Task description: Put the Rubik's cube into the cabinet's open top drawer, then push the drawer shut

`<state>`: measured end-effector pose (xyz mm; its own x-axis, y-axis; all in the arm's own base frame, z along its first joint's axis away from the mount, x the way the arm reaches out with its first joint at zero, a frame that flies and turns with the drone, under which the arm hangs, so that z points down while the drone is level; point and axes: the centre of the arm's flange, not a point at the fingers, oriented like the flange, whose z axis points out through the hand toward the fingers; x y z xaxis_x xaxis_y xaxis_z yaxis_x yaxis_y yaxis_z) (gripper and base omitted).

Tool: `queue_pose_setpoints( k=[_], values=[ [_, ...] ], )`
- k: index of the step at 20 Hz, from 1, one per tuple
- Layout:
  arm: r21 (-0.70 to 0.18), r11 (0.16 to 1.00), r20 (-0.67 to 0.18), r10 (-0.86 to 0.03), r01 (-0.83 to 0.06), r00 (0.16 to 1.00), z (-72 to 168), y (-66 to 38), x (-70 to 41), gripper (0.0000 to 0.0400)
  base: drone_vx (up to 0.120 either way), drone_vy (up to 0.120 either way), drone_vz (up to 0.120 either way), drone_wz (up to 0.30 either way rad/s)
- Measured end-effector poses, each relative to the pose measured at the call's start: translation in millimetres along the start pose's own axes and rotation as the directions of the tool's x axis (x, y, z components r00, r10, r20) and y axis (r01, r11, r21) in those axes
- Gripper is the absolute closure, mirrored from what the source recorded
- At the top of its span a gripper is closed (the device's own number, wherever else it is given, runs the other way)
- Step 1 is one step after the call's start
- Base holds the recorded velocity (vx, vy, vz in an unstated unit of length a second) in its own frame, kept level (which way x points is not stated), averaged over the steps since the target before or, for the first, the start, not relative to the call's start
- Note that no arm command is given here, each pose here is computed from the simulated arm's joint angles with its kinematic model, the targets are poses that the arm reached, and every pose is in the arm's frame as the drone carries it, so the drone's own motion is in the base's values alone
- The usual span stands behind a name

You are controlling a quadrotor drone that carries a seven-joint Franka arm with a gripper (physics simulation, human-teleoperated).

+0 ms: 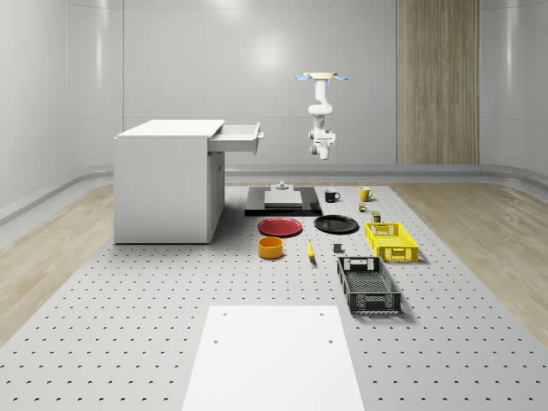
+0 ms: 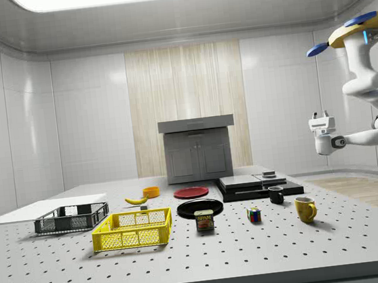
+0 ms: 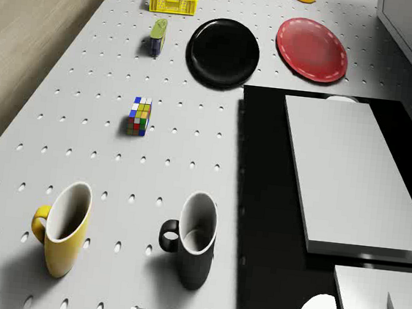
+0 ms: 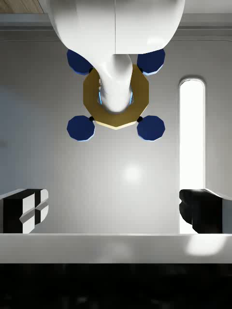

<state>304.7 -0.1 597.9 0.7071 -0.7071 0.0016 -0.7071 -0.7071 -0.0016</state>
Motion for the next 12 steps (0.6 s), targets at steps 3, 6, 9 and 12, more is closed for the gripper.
queue_pose_setpoints(
  k=[3, 6, 9, 12],
  values=[
    [0.002, 1.000, -0.002, 0.000, 0.000, 1.000, -22.6, 2.3, -2.2, 0.0000, 0.000, 0.000, 0.000, 0.000],
    [0.003, 1.000, -0.003, 0.000, 0.000, 1.000, -43.2, 2.5, -2.4, 0.0000, 0.000, 0.000, 0.000, 0.000],
    [0.005, 1.000, -0.005, 0.000, 0.000, 1.000, -61.3, 1.7, -1.6, 0.0000, 0.000, 0.000, 0.000, 0.000],
    [0.007, 1.000, -0.007, 0.000, 0.000, 1.000, -74.8, 0.9, -0.9, 0.0000, 0.000, 0.000, 0.000, 0.000]
  ],
)
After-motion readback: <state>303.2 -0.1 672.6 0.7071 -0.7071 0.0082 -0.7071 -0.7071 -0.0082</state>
